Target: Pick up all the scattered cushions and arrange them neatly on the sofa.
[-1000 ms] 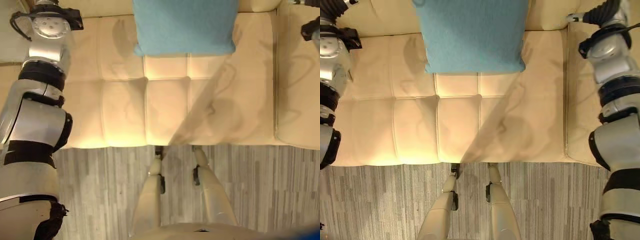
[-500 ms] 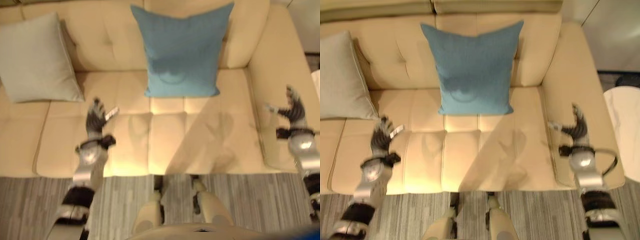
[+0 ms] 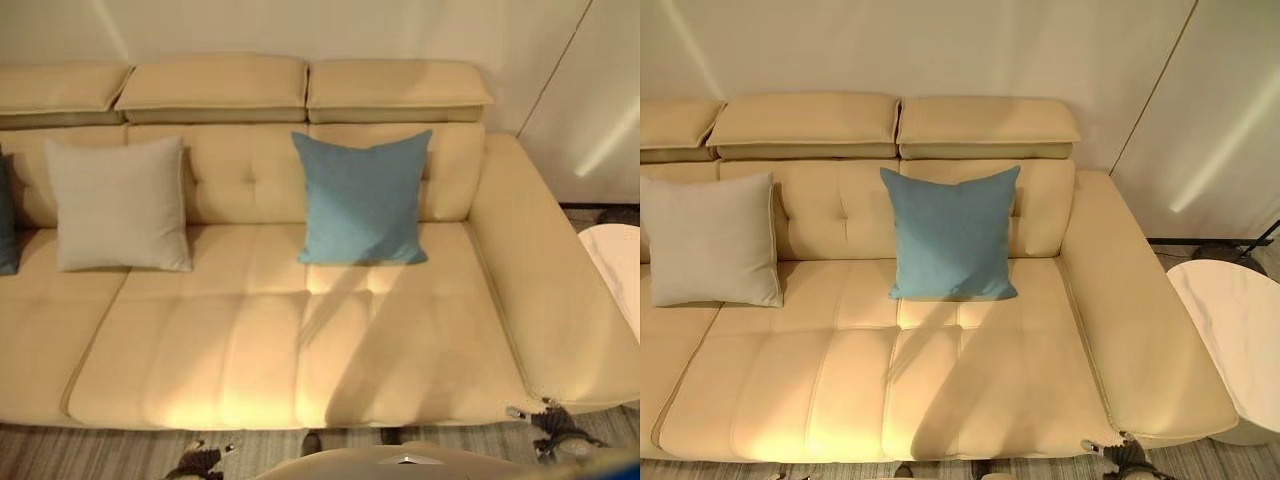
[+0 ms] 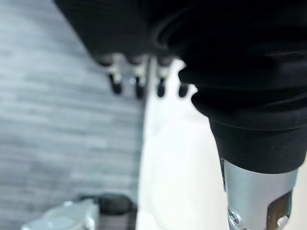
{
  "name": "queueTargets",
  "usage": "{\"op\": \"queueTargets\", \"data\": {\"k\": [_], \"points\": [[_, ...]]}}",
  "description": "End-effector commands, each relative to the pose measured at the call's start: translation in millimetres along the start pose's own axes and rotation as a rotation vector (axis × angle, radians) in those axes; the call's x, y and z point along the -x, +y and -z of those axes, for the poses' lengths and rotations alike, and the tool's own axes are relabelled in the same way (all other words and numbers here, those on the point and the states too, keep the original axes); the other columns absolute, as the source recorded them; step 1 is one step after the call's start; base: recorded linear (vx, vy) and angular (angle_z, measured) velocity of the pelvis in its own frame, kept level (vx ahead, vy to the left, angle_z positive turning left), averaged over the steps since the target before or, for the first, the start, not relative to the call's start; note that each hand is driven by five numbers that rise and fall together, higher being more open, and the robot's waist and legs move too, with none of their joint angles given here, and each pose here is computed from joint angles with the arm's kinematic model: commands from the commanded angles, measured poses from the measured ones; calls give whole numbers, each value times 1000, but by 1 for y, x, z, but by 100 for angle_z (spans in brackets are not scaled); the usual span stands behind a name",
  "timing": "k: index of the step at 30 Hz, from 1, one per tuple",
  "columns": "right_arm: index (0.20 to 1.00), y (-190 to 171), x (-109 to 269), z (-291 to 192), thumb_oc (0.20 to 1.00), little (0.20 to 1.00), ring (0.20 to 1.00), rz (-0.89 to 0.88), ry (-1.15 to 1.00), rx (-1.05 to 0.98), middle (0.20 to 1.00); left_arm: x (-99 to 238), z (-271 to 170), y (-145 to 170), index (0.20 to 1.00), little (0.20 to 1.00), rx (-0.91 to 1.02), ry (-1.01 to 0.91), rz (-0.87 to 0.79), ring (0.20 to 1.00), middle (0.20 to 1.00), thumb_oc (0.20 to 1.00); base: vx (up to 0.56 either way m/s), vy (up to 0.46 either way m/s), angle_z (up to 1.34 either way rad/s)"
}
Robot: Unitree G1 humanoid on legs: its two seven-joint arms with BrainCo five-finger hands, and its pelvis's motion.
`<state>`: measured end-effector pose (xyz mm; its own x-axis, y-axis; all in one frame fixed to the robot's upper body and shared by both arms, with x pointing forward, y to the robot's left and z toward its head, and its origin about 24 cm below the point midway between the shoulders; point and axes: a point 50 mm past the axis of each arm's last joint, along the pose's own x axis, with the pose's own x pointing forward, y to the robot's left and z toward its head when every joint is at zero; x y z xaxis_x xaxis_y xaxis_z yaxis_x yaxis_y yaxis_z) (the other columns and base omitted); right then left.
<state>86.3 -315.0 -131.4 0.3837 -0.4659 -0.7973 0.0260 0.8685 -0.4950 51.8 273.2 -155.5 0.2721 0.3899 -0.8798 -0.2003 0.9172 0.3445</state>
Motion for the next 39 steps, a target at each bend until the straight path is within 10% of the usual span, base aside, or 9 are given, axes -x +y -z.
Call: {"op": "queueTargets", "data": {"k": [1, 27, 39], "points": [[1000, -4, -4, -14, 1000, 1000, 1000, 6, -16, 55, 1000, -5, -34, 4, 1000, 1000, -109, -80, -12, 1000, 1000, 1000, -101, -93, 10], [1000, 32, -5, -31, 1000, 1000, 1000, -81, 12, 138, 1000, -4, -95, -14, 1000, 1000, -215, -255, 28, 1000, 1000, 1000, -179, 71, -3], [1000, 35, 0, 0, 1000, 1000, 1000, -95, 114, 107, 1000, -6, -58, -16, 1000, 1000, -237, -120, 29, 1000, 1000, 1000, -34, -43, 2]]}}
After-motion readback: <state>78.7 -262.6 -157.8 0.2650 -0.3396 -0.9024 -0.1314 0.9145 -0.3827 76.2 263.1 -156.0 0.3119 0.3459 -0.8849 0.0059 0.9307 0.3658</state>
